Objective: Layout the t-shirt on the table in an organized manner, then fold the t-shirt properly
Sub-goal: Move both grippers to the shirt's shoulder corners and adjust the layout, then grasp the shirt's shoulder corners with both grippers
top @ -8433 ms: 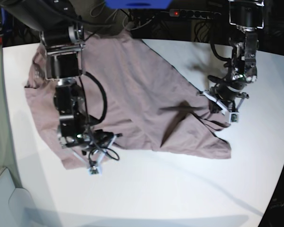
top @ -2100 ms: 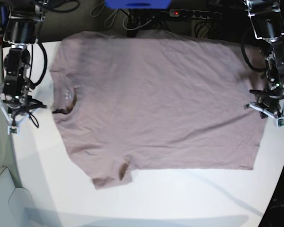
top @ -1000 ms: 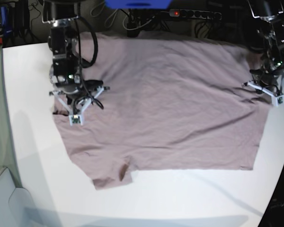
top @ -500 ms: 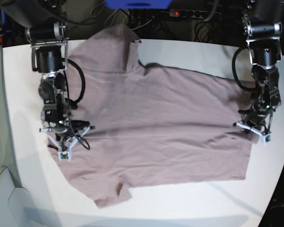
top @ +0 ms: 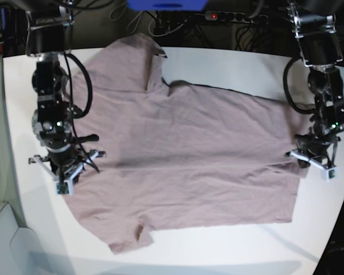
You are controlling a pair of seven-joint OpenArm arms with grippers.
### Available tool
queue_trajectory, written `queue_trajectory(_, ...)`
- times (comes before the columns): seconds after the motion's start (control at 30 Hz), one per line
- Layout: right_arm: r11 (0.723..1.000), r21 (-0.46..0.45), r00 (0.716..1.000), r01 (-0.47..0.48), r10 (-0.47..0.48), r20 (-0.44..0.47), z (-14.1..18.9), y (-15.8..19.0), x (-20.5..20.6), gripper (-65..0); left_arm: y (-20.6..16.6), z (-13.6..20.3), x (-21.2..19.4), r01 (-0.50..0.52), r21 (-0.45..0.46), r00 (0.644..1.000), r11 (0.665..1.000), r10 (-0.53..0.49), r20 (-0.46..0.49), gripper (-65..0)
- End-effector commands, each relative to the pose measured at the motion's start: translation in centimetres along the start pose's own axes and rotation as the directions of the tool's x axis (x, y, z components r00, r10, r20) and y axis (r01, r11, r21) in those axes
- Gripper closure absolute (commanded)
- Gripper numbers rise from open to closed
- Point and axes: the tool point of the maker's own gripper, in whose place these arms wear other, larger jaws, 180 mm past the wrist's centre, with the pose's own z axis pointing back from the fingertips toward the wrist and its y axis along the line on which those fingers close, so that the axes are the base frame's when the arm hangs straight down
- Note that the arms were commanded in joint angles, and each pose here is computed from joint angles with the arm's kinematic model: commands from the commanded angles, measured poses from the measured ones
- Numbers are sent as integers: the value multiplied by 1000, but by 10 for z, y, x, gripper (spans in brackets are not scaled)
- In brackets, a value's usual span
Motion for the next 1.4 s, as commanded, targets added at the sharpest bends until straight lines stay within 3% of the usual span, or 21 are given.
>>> queue_trajectory(0.0, 1000, -22, 998, -4, 5, 60, 8, -9, 16, 0, 5, 11, 23, 0, 10, 998, 1000, -1, 68, -1)
queue_trajectory(0.23, 992, -48, 993, 115, -113, 25, 49, -7, -22, 0, 67, 68, 8, -52, 159, 997, 986, 41, 71, -4)
queue_trajectory(0.43, 979, -64, 981, 193, -193, -2, 73, 0, -42, 0, 111, 100, -24, -81, 264, 996, 961, 87, -11, -23)
queue_trajectory(0.5, 973, -82, 974, 215, -220, -55, 78, -2, -56, -23, 117, 107, -36, -81, 279, 995, 957, 94, -34, -96)
queue_trajectory(0.67, 966, -107, 944, 236, -254, -211, 83, -2, -86, -202, 117, 121, -52, -31, 281, 996, 959, 52, -68, -425)
queue_trajectory(0.7, 966, -107, 939, 234, -253, -233, 84, -1, -91, -243, 113, 121, -52, -3, 255, 997, 967, 23, -76, -474)
queue_trajectory(0.77, 968, -106, 937, 228, -247, -246, 86, -1, -93, -298, 102, 117, -56, 43, 196, 996, 980, -27, -80, -513)
queue_trajectory(0.9, 973, -107, 941, 203, -224, -255, 97, -4, -99, -354, 102, 114, -68, 31, 144, 997, 989, -21, -69, -511)
queue_trajectory(1.13, 975, -115, 938, 189, -214, -274, 102, -7, -107, -355, 104, 87, -87, -72, 120, 991, 990, 84, -101, -511)
queue_trajectory(1.37, 984, -106, 952, 145, -168, -257, 109, -10, -115, -355, 86, 72, -77, -78, 75, 996, 994, 82, -45, -511)
